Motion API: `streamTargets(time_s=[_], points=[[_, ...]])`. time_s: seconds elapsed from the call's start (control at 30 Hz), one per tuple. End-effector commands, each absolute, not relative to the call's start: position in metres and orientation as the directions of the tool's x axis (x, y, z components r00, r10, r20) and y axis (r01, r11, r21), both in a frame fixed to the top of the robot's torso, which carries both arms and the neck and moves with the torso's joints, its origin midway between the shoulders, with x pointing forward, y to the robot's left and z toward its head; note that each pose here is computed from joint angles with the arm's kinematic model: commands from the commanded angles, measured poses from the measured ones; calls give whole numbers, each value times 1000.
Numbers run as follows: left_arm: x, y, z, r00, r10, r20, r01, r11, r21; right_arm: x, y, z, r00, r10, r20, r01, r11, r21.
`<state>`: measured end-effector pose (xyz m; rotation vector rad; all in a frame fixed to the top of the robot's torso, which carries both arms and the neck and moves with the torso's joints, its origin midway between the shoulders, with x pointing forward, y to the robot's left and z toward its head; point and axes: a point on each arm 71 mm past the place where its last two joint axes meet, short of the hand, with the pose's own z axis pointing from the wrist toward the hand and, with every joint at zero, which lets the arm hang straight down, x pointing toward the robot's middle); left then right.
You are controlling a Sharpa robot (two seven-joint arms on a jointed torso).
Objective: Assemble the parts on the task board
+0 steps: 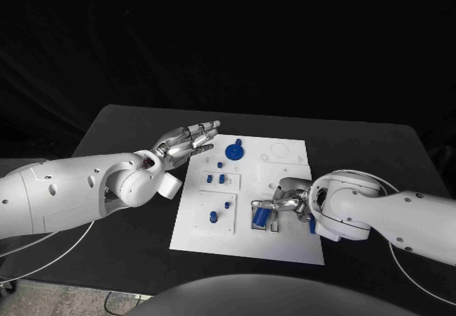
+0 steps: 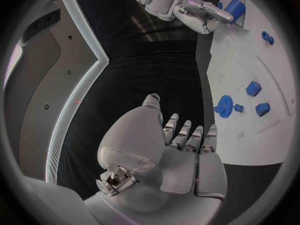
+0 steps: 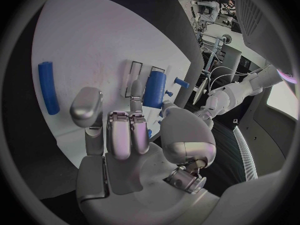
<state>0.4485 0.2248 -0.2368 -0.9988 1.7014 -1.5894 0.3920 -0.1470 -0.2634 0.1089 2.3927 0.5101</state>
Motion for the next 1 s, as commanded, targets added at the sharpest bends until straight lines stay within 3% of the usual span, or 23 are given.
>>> streamTargets(time_s=[0.03, 1.0], points=[[447, 222, -237, -555, -828, 80, -126, -11, -992, 389, -146, -269, -782, 179, -597, -68, 928, 367], [447, 222, -240, -558, -825, 84, -145, -2, -989, 392, -140, -264, -745, 249, -618, -80, 887, 454]])
